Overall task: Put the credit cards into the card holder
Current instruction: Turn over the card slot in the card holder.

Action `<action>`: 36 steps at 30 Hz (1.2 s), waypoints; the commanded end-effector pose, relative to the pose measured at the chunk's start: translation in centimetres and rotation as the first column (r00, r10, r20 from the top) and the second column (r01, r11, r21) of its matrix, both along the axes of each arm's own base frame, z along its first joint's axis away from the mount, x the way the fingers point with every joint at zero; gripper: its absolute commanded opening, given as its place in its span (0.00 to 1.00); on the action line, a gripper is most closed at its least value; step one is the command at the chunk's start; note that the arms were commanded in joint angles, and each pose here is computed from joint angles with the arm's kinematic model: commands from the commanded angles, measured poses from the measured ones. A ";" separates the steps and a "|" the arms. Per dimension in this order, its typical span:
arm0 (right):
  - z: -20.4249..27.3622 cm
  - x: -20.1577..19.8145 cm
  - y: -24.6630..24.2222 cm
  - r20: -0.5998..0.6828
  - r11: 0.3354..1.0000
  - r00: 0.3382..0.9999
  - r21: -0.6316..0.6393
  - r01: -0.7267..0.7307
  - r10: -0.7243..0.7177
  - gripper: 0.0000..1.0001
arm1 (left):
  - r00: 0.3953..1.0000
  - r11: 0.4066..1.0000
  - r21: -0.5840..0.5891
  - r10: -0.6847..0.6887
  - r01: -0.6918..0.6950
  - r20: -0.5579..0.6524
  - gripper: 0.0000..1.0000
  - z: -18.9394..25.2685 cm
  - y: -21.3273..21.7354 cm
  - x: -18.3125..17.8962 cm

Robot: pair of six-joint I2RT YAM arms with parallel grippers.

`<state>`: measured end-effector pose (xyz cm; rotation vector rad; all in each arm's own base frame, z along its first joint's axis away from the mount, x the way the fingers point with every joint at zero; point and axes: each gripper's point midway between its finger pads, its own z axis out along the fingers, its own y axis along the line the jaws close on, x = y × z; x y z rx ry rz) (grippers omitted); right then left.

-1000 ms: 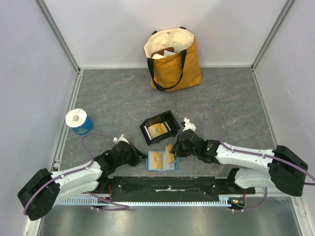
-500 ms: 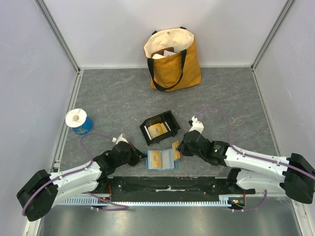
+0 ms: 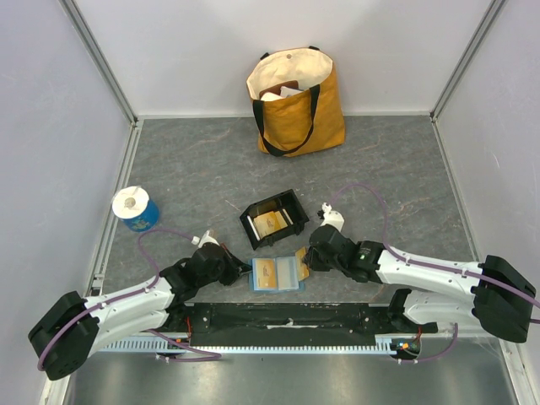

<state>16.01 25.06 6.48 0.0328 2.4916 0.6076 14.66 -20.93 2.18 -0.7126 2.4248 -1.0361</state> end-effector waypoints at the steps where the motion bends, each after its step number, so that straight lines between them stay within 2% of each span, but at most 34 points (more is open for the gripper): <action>1: 3.0 0.7 2.3 0.055 0.995 0.997 0.083 -0.050 0.046 0.00 | 0.999 0.999 -0.015 0.039 -0.039 0.015 0.02 0.8 -0.2 0.8; 12: 7.2 0.4 7.4 0.105 0.944 0.976 0.253 -0.214 0.193 0.00 | 0.999 0.999 -0.011 0.032 -0.032 0.015 0.02 0.8 -0.3 0.8; 24: 3.1 -0.3 8.9 -0.004 0.945 0.966 0.209 -0.251 0.257 0.00 | 1.000 1.000 -0.010 0.024 -0.024 0.011 0.02 0.6 -0.3 0.7; 29: 1.8 0.4 7.7 -0.003 0.970 0.983 0.163 -0.181 0.184 0.00 | 1.000 1.000 -0.002 0.031 -0.031 0.003 0.02 0.1 -0.1 0.5; 36: 0.6 0.4 6.2 0.015 0.965 0.996 0.244 -0.092 0.092 0.00 | 1.000 1.000 0.019 0.018 -0.017 -0.017 0.02 -1.3 0.3 0.0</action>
